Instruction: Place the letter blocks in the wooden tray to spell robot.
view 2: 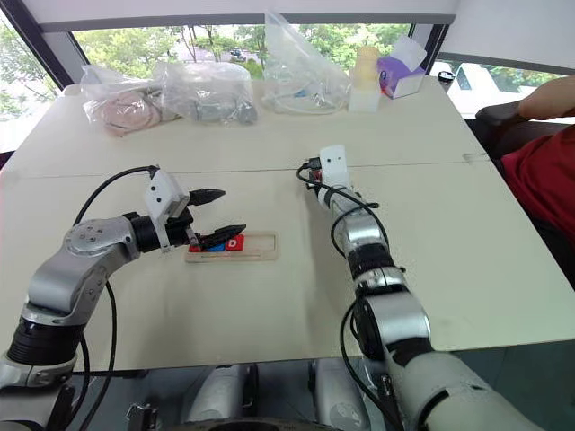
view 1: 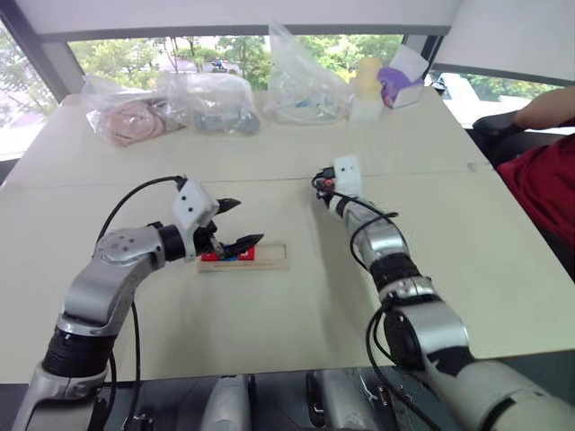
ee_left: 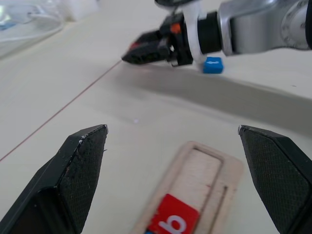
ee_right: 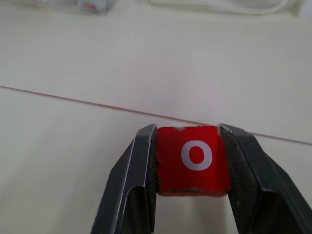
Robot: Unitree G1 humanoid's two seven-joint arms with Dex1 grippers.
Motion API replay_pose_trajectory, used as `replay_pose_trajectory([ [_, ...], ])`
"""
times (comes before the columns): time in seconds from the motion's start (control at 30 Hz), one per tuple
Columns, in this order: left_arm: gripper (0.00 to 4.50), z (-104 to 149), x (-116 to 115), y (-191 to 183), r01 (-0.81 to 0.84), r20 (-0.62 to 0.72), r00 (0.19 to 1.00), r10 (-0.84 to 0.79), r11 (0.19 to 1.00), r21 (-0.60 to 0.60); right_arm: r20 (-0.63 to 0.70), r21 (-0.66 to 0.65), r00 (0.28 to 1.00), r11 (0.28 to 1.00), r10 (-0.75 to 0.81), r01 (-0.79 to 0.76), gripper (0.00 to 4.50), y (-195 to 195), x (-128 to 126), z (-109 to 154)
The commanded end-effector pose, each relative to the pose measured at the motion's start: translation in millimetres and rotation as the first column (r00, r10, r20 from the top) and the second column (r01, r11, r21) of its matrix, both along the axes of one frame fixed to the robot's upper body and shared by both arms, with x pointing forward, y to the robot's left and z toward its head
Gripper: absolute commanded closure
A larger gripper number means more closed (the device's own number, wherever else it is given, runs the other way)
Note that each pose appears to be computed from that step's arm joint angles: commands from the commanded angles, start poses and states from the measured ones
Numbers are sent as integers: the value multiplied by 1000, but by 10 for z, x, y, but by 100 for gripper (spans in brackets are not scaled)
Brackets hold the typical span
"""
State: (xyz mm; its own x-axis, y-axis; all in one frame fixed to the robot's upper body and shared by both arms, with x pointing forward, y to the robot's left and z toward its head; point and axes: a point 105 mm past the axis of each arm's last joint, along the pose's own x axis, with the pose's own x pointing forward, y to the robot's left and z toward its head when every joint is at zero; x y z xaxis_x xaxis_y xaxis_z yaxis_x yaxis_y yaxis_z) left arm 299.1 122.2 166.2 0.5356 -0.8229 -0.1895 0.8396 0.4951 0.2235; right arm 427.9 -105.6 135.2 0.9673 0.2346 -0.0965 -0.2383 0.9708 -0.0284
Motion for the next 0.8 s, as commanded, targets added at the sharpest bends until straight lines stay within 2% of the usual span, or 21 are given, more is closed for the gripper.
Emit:
replay_pose_trajectory([
  [0.03,0,2,-162,-137,97,1,995,-97,995,31,-63,64,997,997,37,-33,324,78,-508,89],
  [0.13,0,-45,-195,-203,128,-11,992,-128,991,36,-177,73,984,997,35,-22,324,70,-951,-71],
  [0.2,0,-67,-169,-211,130,-12,992,-129,991,40,-222,87,975,996,20,0,324,28,-1115,-100],
  [0.33,0,-97,-105,-195,128,-12,992,-128,991,46,-284,99,959,994,-23,53,324,-140,-1189,-150],
  [0.57,0,-151,-73,-157,134,-14,991,-134,989,66,-401,149,915,988,35,28,324,0,-1299,-341],
  [0.77,0,-169,-58,-122,121,-10,993,-120,990,79,-428,121,901,992,73,-22,16,31,-1297,-371],
  [0.8,0,-166,-55,-101,117,-10,993,-116,990,84,-421,108,904,994,75,-32,7,-10,-1280,-338],
])
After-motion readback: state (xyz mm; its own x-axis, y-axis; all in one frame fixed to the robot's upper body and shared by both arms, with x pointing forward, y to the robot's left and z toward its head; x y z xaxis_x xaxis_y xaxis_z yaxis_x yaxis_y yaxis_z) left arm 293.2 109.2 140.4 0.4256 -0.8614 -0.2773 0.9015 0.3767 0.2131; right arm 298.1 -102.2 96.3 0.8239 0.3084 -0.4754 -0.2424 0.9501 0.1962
